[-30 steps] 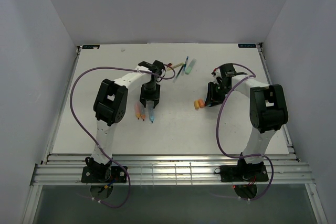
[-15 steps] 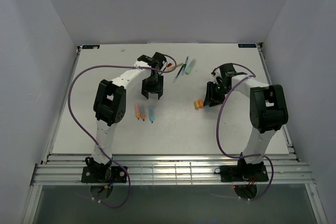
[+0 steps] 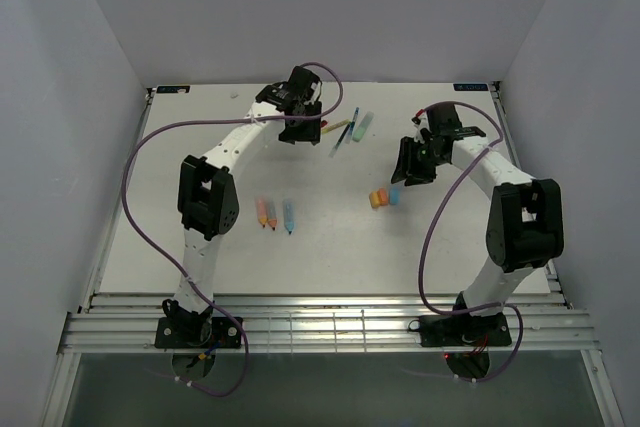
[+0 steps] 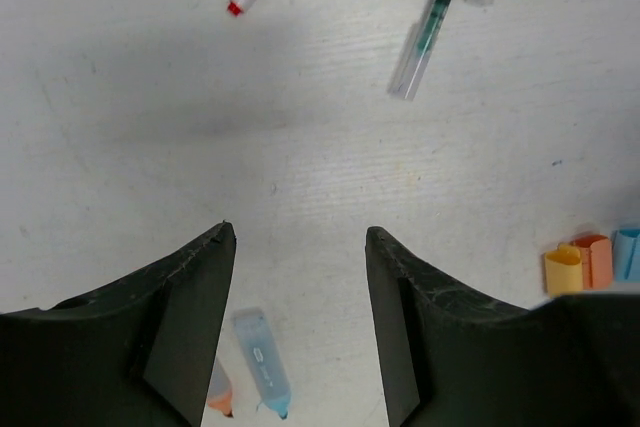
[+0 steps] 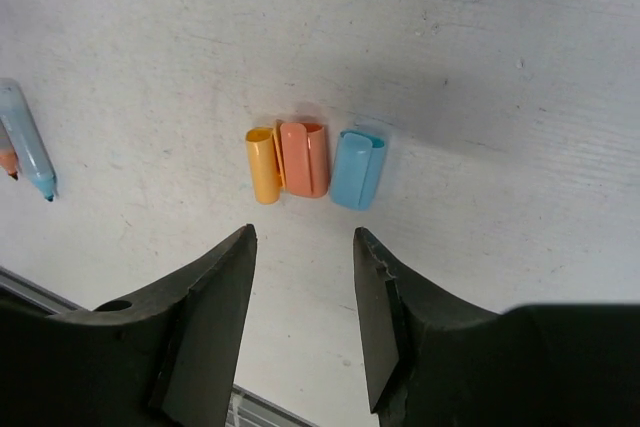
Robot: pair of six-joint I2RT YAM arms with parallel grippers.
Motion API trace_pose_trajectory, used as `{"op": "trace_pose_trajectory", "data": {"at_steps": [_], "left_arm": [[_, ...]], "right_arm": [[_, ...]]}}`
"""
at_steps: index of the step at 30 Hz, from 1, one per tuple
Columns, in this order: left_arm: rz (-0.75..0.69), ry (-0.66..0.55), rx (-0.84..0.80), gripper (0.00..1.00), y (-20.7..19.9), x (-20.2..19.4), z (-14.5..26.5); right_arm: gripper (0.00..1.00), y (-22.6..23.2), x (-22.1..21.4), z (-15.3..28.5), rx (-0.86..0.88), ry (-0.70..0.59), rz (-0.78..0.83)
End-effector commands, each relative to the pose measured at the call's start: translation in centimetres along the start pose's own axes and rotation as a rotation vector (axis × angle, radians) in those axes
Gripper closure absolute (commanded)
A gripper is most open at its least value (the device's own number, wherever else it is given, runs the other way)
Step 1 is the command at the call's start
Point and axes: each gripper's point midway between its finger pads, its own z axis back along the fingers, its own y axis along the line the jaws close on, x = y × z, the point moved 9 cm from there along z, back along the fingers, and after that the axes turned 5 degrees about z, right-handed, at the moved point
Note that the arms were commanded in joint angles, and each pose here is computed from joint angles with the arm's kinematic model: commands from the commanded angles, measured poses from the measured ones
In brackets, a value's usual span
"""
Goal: Open the pen caps
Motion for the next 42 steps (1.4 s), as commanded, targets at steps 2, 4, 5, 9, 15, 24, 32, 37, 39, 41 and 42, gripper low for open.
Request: {"op": "trace_pose_trajectory", "data": {"at_steps": [2,4,5,9,15,24,32,37,39,41,42], "left_arm": [[-0.046,-0.253,-0.115,0.35,-1.5,4.8,1.0],[-0.06,-0.287,-0.148,0.35,-2.0,5.3,0.1],[-0.064,-0.308,-0.159,0.35,-2.2,5.6,-0.1],[0.003,-0.385,-0.134,0.36,-2.3,6.7,-0.5],[-0.003,-0.439,-0.178,0.36,-2.4,6.6,-0.6],[0.014,-0.505,-0.165,0.37,-0.8,5.1,1.5],[0.019,-0.53,-0.227,0.37,0.6,4.0,3.1],[0.033,-0.58,-0.262,0.37,1.7,3.6,5.0],[0.038,-0.576,-0.263,0.36,2.0,3.1,5.0],[0.049,-0.585,-0.271,0.37,2.4,3.2,5.6],[0.05,-0.579,-0.271,0.37,2.6,2.9,5.5]], "right_arm": [[0.5,1.0,0.8,1.8,-0.006,-0.04,-0.041],[0.49,1.3,1.5,2.0,-0.004,-0.07,-0.053],[0.49,1.4,2.2,1.8,0.0,-0.098,-0.066],[0.46,1.8,6.1,1.0,0.006,-0.187,-0.074],[0.43,2.4,12.8,-2.2,-0.004,-0.267,-0.108],[0.36,4.2,17.2,-9.1,-0.091,-0.3,-0.079],[0.36,4.3,17.9,-13.1,-0.117,-0.33,-0.116],[0.38,4.2,17.7,-14.9,-0.199,-0.329,-0.112],[0.38,4.0,17.1,-15.6,-0.221,-0.328,-0.114],[0.38,3.8,16.8,-16.2,-0.245,-0.325,-0.116],[0.39,3.9,16.8,-16.4,-0.252,-0.327,-0.113]]}}
